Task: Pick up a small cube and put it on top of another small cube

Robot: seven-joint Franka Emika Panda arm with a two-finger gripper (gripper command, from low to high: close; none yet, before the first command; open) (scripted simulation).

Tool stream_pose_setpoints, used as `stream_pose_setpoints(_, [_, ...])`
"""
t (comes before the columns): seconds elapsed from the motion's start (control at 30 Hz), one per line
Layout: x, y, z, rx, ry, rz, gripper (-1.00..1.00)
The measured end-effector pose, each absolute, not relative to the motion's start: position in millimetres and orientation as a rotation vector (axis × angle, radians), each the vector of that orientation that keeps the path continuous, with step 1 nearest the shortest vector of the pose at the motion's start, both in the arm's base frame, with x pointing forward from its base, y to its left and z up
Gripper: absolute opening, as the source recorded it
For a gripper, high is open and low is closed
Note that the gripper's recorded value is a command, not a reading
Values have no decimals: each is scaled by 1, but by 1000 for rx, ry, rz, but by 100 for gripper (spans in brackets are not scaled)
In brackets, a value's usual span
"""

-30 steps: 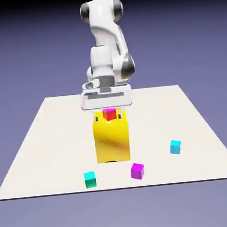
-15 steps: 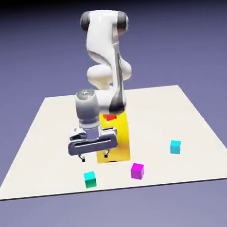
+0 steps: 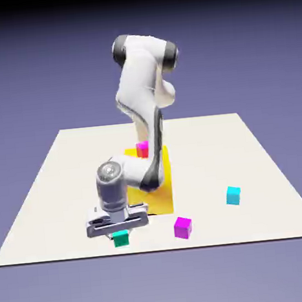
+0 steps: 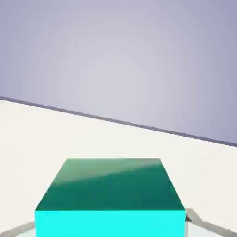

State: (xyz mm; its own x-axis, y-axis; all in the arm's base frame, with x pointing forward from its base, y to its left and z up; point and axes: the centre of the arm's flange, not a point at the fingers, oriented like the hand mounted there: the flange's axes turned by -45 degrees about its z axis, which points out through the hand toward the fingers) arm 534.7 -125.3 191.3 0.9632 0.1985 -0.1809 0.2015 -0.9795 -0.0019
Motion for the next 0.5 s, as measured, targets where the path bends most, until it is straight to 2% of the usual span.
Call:
stream_pose_setpoints(0.1, [531,-16,197,3026,726,-292,-100])
stream_pose_setpoints(0.23, [494,121,210,2828,1256,-284,-100])
stream_pose_setpoints(0.37, [423,237,226,2519,1735,-251,-100])
stream_pose_setpoints(0.5, [325,327,242,2110,2142,-194,-100])
